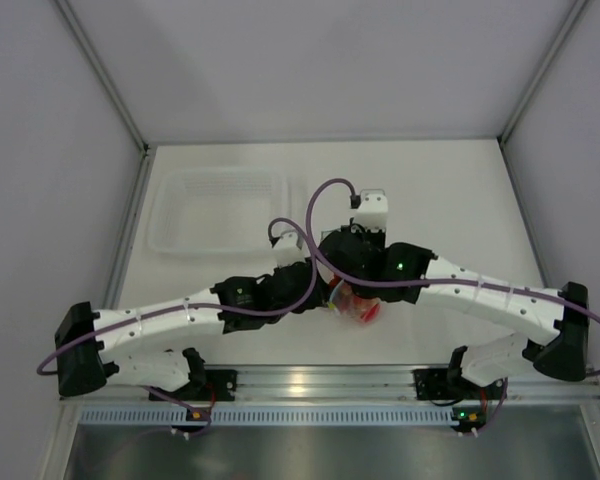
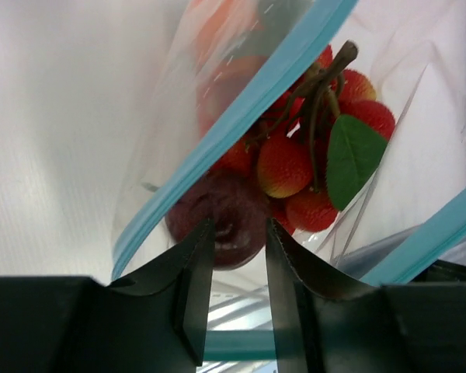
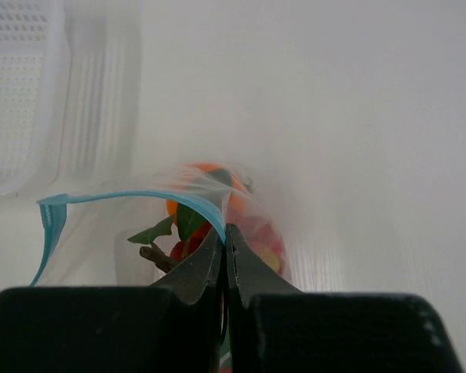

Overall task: Open the zip-top bag and remove the fake food
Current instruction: Pick up the fake fruit from the zipper food storage bag.

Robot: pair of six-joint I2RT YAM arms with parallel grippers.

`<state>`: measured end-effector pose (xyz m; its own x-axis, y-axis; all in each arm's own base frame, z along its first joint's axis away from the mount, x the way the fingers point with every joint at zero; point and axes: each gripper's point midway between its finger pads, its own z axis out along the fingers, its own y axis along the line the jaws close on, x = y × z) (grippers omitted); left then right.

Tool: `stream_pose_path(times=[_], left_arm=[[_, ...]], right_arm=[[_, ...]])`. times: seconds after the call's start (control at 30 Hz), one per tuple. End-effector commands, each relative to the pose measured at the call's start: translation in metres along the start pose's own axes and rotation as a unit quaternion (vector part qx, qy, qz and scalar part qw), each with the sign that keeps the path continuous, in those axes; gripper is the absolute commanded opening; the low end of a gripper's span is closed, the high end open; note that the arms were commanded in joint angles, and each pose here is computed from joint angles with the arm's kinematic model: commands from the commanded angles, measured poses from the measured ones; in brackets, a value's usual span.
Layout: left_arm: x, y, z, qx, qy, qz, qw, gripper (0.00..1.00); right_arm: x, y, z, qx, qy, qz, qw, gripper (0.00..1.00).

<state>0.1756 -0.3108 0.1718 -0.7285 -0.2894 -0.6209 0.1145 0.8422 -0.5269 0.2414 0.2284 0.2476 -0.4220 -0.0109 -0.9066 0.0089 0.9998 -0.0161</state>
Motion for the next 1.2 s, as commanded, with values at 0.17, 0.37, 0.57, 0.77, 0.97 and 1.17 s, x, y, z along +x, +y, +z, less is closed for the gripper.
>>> stream_pose_path(times=[0.17,0.37,0.57,0.77,0.97,1.17], left_arm=[[0.019,0.020,-0.008,0.001,0.043,-0.032,0.999,0.53],[0.030,0.020,0.003,-0.013,0.063,-0.029,0.998,0.65],[0.043,0.028,0.018,-0.039,0.078,-0.024,0.996,0.74],[0.059,0.012,0.034,0.006,0.102,0.011,0.995,0.88],[0.059,0.017,0.044,0.003,0.080,0.007,0.997,0.88],[0.062,0.020,0.056,-0.012,0.074,0.006,0.997,0.89]], right_arm=[[-0.012,0.021,-0.015,-0.008,-0.053,0.038,0.998,0.00],[-0.003,0.031,-0.018,-0.023,-0.045,0.041,0.998,0.00],[0.006,0.033,-0.022,-0.056,-0.036,0.069,0.995,0.00],[0.012,0.038,-0.024,-0.084,-0.025,0.080,0.993,0.00],[0.013,0.047,-0.030,-0.125,-0.015,0.095,0.987,0.00],[0.017,0.067,-0.042,-0.198,0.002,0.122,0.973,0.00]])
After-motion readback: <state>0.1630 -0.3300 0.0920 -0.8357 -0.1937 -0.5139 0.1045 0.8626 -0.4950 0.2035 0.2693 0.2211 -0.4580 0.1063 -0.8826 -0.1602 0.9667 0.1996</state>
